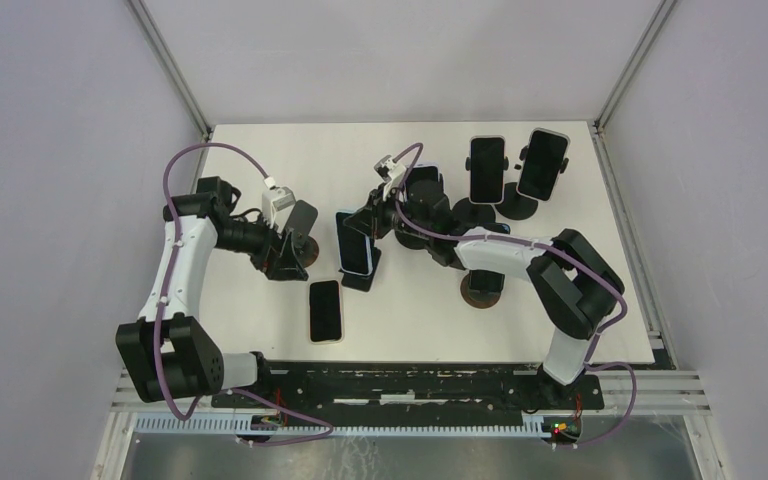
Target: Remove the phone from the phone stand
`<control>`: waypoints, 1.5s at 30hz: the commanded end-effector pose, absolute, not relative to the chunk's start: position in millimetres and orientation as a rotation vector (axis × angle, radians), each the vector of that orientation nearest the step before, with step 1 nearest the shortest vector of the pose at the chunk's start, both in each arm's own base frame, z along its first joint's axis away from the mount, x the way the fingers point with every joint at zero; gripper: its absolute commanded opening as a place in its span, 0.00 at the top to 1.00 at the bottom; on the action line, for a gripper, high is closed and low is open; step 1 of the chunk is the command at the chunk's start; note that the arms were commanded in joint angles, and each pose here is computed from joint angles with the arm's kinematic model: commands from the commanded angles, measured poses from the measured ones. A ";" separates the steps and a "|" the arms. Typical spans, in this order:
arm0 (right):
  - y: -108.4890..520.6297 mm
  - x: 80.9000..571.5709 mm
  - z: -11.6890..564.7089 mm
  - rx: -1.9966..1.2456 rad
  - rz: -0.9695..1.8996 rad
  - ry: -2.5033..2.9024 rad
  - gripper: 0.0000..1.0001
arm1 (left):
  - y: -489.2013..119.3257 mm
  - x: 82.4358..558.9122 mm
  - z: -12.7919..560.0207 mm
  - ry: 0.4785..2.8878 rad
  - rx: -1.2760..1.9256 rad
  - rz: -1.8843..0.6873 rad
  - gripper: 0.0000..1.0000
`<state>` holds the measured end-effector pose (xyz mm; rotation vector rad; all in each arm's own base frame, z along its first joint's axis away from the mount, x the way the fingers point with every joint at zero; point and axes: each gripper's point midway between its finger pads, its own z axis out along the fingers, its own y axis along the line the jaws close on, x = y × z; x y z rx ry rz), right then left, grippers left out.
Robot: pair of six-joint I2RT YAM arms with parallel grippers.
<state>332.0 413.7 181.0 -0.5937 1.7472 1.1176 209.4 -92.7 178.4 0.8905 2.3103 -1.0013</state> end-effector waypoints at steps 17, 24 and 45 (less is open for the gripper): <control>393.3 291.9 329.7 -0.579 1.314 1.419 1.00 | -93.7 208.8 190.3 2.259 0.937 -0.974 0.11; 348.0 254.7 259.1 -0.470 1.264 1.729 1.00 | -93.9 208.4 193.0 2.253 0.933 -0.966 0.11; 356.1 246.5 117.6 -0.251 1.295 2.013 1.00 | -94.9 209.2 195.8 2.252 0.920 -0.973 0.11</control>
